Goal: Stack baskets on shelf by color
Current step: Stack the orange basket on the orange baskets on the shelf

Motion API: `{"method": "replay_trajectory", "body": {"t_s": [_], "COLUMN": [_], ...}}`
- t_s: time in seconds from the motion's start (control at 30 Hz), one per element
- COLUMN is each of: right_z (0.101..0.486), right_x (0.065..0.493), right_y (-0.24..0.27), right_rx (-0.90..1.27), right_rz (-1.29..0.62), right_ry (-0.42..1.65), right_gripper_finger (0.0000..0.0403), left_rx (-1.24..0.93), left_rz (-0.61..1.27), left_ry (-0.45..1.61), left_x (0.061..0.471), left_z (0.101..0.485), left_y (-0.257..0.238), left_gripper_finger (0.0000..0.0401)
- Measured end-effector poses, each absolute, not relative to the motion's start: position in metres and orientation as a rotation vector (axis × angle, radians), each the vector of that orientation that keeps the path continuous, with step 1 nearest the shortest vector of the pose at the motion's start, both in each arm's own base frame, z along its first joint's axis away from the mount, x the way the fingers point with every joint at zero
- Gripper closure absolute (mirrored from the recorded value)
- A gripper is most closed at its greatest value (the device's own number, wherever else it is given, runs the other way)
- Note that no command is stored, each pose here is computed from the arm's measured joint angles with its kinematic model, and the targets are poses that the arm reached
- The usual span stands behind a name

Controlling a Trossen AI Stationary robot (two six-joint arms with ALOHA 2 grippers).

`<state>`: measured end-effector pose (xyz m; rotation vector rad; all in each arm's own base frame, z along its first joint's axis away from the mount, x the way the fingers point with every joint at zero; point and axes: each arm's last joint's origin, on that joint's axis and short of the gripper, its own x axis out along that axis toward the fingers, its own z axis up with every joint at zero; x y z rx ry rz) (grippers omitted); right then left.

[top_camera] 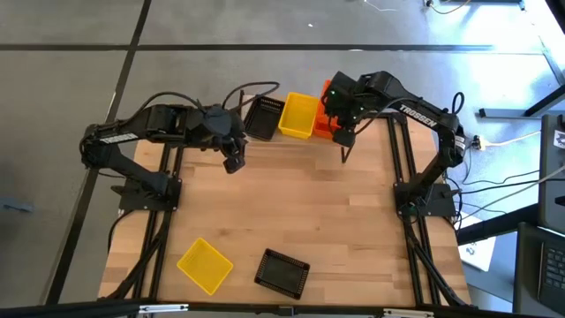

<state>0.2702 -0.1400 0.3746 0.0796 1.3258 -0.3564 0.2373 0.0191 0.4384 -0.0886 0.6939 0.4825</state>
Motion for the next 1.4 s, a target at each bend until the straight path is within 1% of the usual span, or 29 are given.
{"method": "replay_trajectory", "body": {"t_s": [0.23, 0.43, 1.23, 1.4], "right_z": [0.374, 0.374, 0.374, 0.374], "right_x": [0.268, 0.267, 0.274, 0.273], "right_y": [-0.14, -0.141, -0.124, -0.125], "right_rx": [0.088, 0.063, 0.074, 0.135], "right_rz": [-0.364, -0.437, -0.395, -0.348], "right_ry": [1.345, 1.364, 1.361, 1.35], "right_gripper_finger": [0.0403, 0.0403, 0.0402, 0.0385], "left_rx": [-0.089, -0.09, -0.115, -0.116], "left_rz": [0.482, 0.482, 0.488, 0.487], "left_ry": [0.692, 0.691, 0.682, 0.682], "left_x": [0.238, 0.238, 0.238, 0.238], "left_z": [0.439, 0.439, 0.439, 0.439], "left_y": [0.019, 0.019, 0.019, 0.019], "left_gripper_finger": [0.0326, 0.0326, 0.0326, 0.0326]}}
